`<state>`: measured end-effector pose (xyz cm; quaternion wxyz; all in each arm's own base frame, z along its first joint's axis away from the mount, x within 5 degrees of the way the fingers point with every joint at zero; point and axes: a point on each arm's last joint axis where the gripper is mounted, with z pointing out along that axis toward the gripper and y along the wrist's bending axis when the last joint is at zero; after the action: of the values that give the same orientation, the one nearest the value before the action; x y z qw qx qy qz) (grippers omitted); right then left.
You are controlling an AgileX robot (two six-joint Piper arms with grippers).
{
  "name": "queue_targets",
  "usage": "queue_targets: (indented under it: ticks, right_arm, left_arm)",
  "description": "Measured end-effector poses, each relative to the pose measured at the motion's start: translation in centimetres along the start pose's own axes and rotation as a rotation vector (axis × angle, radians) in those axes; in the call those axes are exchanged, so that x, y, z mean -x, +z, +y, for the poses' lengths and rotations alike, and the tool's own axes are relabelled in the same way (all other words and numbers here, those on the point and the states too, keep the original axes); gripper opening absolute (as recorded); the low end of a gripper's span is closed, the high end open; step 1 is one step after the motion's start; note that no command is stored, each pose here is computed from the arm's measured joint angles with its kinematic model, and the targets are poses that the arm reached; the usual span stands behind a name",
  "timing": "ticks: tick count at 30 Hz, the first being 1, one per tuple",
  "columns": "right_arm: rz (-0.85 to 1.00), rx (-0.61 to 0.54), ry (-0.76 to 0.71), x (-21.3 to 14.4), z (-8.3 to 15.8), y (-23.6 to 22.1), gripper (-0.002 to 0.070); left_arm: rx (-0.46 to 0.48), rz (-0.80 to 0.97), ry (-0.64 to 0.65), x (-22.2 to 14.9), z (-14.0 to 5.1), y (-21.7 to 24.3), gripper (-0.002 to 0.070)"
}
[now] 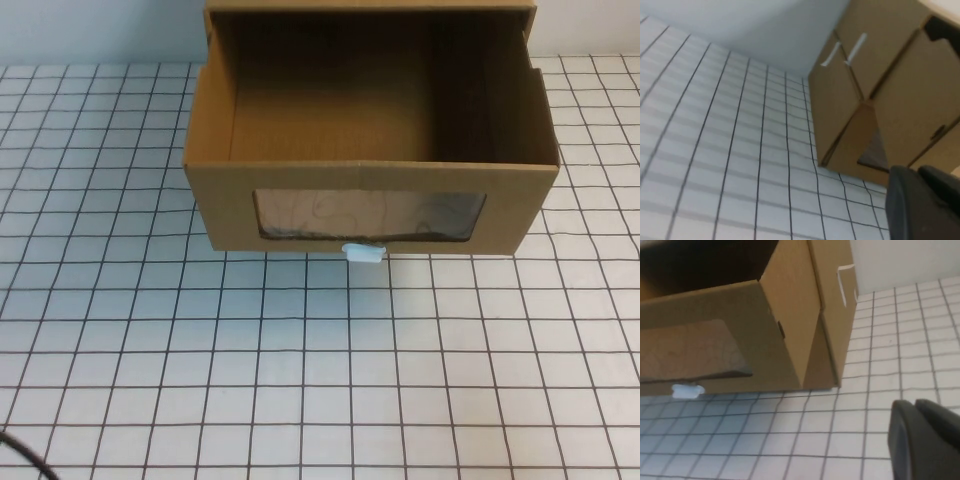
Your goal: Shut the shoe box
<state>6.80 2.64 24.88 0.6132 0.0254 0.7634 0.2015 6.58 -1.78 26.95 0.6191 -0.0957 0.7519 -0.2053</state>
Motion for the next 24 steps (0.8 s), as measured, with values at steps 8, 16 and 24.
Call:
queue_targets:
  ticks: [8, 16, 24]
  right_arm:
    - [0.015, -0.032, -0.179, 4.2, 0.2, 2.0, -0.0014]
    - [0.157, 0.080, -0.333, 5.2, 1.1, 3.7, -0.0013]
    - [0.270, 0.242, -0.387, 7.7, 2.7, 5.1, -0.0013]
  left_arm:
    - [-0.115, 0.126, 0.414, 12.3, -5.8, 3.9, -0.0002]
    - [-0.321, 0.193, 0.536, 20.9, -9.5, 12.5, -0.0002]
    - [-0.521, 0.249, 0.532, 24.0, -10.9, 23.3, -0.0002]
